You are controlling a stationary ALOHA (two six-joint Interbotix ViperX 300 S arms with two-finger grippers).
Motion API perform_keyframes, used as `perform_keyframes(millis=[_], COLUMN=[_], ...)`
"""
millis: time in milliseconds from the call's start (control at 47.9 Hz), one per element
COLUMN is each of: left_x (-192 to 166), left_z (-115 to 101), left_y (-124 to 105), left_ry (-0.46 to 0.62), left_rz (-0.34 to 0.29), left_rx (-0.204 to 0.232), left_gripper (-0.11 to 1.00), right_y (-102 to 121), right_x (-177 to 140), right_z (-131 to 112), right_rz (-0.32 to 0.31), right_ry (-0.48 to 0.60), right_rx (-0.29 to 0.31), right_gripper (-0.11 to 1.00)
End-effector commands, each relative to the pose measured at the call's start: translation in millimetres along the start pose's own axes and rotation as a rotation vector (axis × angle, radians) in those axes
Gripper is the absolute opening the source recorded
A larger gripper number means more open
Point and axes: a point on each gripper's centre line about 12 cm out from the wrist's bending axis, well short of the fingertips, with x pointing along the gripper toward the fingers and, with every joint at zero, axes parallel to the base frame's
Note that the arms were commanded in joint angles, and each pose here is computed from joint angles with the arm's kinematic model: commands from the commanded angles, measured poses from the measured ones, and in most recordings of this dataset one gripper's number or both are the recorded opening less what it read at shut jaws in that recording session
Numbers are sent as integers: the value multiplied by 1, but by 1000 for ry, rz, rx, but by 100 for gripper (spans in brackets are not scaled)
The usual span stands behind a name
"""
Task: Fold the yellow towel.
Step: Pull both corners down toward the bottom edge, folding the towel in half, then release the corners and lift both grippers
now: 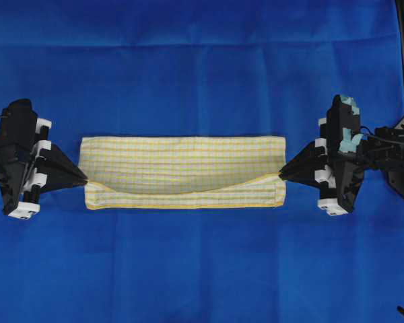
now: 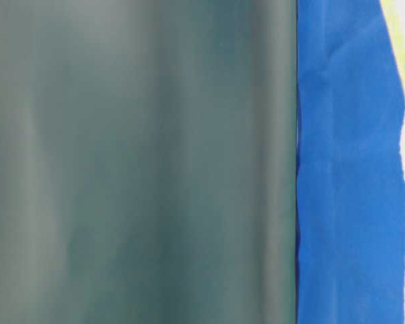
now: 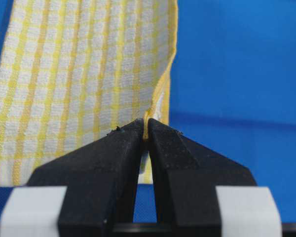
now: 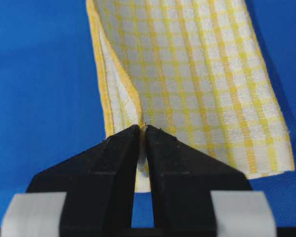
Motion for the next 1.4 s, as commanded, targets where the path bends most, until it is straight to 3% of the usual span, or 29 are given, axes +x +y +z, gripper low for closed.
perform_keyframes(millis=[0,313,397,480,606,668,877,1044,1190,1378], left_x=[0,12,16,18,16,15,10,7,5,4], left_z=[4,4,4,5,4,4,17,26,30,29], left_y=[-4,-4,-4,-4,-4,-3,12,35,49,52], left_ry=[-14,45,64,75,86,88,38,7,-5,3], left_rz=[-12,6,13,16,19,23,68,144,188,199], left_rx=[6,7,6,6,8,6,-20,-50,-33,2], left_gripper=[3,4,8,25,62,75,66,66,66,66], right_y=[4,5,6,7,7,8,0,-27,-46,-56], right_x=[1,12,15,15,15,14,6,2,1,0], right_z=[3,-2,-1,0,2,3,13,26,33,35], right_rz=[9,-9,-10,-9,-7,-4,-16,-94,-151,-184], right_ry=[-7,62,66,65,56,52,4,-42,-51,-43], right_rx=[-4,-8,-7,-7,-8,-8,5,50,59,76], right_gripper=[6,7,17,40,76,85,80,80,80,80])
